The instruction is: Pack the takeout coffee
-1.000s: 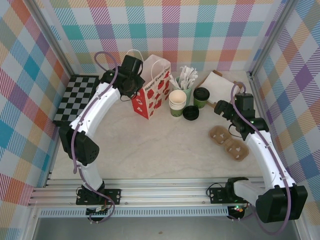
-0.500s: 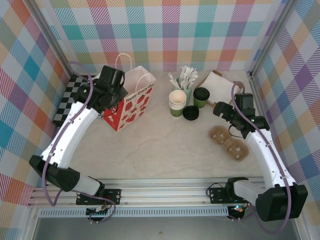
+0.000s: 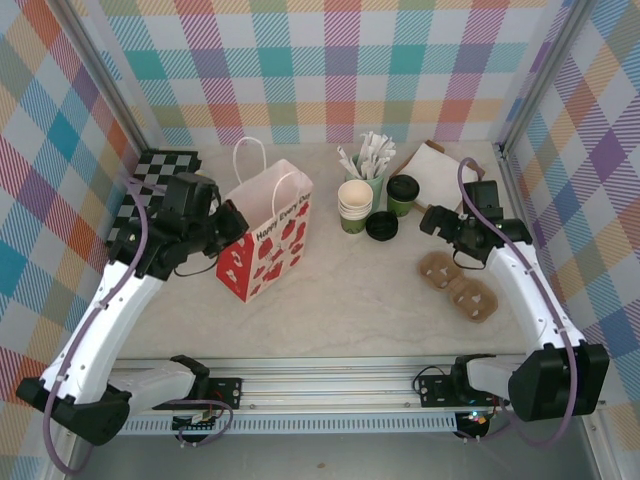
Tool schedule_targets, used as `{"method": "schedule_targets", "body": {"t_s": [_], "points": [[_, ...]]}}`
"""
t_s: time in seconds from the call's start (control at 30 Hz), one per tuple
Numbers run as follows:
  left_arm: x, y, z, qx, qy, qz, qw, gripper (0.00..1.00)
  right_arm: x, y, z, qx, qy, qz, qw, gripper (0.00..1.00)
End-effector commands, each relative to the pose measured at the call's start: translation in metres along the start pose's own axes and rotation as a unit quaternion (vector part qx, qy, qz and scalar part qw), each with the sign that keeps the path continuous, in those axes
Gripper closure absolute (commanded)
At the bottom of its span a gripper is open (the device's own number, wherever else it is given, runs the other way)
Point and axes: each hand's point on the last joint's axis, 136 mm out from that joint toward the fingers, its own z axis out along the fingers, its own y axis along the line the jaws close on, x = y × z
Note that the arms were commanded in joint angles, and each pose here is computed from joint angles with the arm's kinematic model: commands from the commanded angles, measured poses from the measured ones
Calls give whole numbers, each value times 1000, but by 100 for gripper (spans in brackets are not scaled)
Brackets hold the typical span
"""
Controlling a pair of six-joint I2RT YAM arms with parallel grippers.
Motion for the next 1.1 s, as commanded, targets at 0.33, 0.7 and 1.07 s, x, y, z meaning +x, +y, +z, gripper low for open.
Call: {"method": "schedule_targets", "body": {"t_s": [0.33, 0.7, 1.07], "points": [[66, -60, 17, 170, 127, 81, 974, 100, 42, -45, 8, 76, 98, 45, 991, 0], [63, -39, 27, 112, 132, 131, 976, 73, 80, -85, 35, 116, 141, 72, 981, 9], [-20, -31, -14, 89, -102, 89, 987, 0, 98, -94, 74, 122, 160, 74, 977, 21]]}}
